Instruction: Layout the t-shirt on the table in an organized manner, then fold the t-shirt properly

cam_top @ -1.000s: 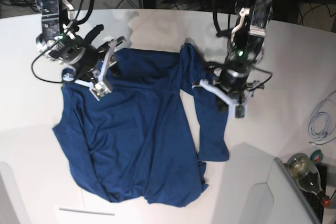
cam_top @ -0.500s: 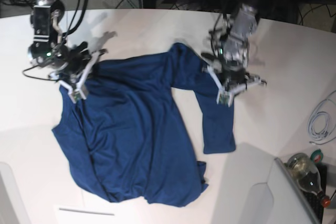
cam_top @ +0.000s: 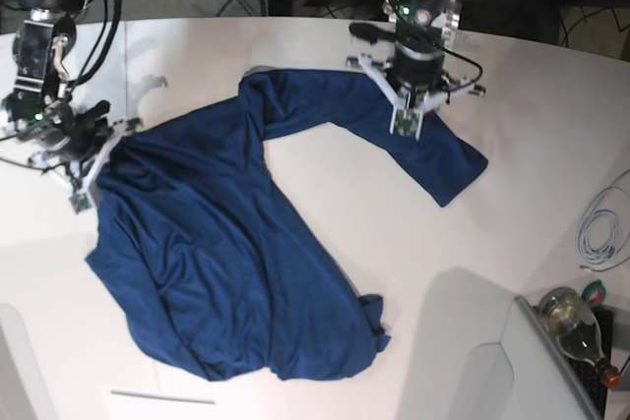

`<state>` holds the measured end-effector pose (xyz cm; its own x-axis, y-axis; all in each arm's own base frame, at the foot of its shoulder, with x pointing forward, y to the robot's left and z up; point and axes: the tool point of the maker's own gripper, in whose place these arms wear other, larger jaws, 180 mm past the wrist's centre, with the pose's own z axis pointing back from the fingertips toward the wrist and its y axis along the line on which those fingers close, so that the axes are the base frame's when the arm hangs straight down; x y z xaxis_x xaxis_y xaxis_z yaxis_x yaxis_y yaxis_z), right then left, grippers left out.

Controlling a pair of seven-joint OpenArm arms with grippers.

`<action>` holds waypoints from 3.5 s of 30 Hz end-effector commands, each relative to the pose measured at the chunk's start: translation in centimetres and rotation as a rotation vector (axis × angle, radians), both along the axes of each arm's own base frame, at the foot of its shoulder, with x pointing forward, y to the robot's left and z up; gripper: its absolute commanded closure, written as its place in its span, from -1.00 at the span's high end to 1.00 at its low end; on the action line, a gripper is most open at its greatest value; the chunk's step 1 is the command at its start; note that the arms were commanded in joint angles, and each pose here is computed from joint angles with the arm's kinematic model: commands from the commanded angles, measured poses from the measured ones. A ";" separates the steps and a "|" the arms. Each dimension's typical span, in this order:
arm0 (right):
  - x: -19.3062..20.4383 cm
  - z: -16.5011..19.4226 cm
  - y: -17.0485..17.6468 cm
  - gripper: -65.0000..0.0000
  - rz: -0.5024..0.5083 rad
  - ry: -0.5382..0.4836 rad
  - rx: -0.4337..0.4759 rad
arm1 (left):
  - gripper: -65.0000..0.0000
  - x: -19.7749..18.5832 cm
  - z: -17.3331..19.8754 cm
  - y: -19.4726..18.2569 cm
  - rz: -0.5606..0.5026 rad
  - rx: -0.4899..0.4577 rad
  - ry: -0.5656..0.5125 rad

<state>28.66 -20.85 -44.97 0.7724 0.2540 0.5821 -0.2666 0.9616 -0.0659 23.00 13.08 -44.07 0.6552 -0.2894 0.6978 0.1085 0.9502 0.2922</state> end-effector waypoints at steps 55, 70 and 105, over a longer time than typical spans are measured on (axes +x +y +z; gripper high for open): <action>-2.7 6.3 15.9 -0.98 0.342 -0.165 0.017 | -0.69 3.2 2.1 12.1 0.363 -0.280 -0.104; -2.1 4.9 11.7 0.02 0.247 -0.096 -0.051 | -0.42 6.6 2.7 9.7 0.306 -0.322 -0.133; -2.6 0.5 -5.2 0.61 -0.476 -0.089 0.258 | -1.00 13.7 -2.8 0.3 0.230 -0.458 -0.051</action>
